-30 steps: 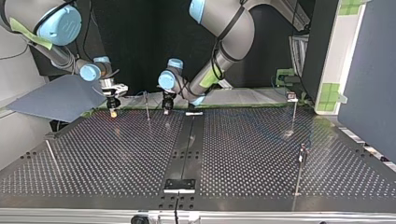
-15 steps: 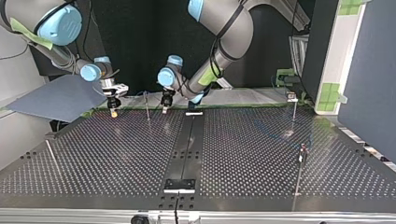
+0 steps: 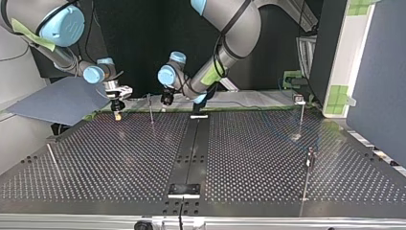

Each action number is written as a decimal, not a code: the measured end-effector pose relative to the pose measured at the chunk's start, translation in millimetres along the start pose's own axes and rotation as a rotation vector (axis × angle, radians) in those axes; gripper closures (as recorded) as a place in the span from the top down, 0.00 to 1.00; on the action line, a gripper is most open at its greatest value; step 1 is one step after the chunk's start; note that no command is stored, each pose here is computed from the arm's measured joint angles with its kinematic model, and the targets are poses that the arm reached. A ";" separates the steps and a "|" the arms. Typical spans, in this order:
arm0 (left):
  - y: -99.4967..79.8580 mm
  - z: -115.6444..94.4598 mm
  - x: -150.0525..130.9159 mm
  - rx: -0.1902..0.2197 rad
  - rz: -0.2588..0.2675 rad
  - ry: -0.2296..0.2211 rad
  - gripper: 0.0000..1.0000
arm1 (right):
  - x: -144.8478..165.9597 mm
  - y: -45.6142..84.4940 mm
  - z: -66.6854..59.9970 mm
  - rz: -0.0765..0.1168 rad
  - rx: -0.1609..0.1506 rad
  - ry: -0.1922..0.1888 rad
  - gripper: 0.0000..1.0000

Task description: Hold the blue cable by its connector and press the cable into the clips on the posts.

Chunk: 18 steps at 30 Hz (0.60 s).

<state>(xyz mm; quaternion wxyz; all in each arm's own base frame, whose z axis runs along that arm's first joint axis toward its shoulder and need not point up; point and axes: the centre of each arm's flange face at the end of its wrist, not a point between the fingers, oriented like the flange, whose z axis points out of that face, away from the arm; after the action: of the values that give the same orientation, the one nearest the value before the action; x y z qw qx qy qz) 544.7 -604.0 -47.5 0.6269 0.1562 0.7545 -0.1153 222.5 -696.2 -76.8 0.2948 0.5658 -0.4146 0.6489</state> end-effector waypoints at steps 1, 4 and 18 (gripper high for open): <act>-3.1 -3.0 -3.4 0.007 0.005 -0.003 0.99 | -0.3 -0.2 -0.2 0.000 0.000 -0.001 0.00; -10.4 -11.6 -10.3 0.021 0.026 0.001 0.99 | -0.8 -0.6 -0.4 0.001 -0.001 -0.003 0.00; -29.3 -63.6 1.2 0.068 0.180 0.126 0.99 | -3.1 -3.6 -0.6 0.005 0.003 -0.010 0.00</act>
<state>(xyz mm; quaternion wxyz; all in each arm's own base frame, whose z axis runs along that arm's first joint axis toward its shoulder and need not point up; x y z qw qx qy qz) 475.4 -607.5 -37.4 0.5805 0.2514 0.7709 -0.0741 225.9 -693.7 -79.1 0.2904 0.5684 -0.4163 0.6475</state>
